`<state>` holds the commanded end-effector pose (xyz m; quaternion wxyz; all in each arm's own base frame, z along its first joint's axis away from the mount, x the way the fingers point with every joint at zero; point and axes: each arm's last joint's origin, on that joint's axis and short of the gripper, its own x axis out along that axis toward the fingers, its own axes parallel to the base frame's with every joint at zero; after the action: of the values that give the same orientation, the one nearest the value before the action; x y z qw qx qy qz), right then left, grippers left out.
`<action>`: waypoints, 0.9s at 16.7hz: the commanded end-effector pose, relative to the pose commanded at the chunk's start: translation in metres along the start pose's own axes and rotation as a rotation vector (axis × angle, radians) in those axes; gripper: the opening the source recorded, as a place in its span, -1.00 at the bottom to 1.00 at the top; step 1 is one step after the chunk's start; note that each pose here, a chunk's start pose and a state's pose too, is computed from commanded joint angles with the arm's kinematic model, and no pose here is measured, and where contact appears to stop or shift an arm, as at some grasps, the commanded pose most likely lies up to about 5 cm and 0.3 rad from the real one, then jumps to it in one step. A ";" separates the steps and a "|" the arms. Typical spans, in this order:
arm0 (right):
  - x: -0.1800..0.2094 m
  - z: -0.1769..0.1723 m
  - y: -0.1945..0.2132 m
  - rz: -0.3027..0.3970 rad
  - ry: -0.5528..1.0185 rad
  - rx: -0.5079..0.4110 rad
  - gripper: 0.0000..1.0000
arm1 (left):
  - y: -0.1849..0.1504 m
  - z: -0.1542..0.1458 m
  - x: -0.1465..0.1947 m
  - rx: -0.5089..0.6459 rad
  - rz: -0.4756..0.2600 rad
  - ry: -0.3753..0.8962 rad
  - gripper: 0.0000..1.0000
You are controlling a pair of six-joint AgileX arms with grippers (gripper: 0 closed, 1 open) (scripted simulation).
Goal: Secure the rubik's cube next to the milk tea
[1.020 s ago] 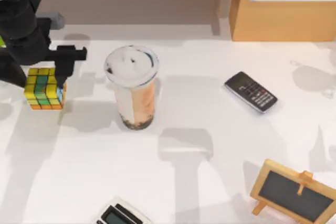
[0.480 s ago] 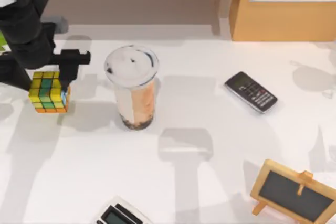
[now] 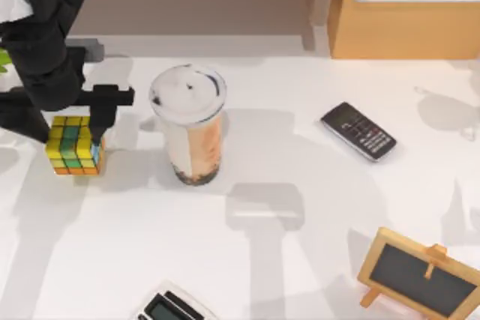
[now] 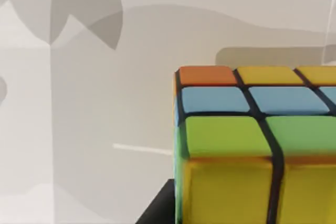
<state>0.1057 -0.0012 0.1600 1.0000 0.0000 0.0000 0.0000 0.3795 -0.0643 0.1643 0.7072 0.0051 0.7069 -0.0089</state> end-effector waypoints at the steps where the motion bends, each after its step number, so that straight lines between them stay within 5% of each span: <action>1: 0.000 0.000 0.000 0.000 0.000 0.000 1.00 | 0.000 0.000 0.000 0.000 0.000 0.000 -0.70; 12: 0.000 0.000 0.000 0.000 0.000 0.000 1.00 | 0.000 0.000 0.000 0.000 0.000 0.000 0.96; 15: 0.000 0.000 0.000 0.000 0.000 0.000 1.00 | 0.000 0.000 0.000 0.000 0.000 0.000 1.00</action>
<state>0.1057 -0.0012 0.1600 1.0000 0.0000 0.0000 0.0000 0.3795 -0.0643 0.1643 0.7072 0.0051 0.7069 -0.0089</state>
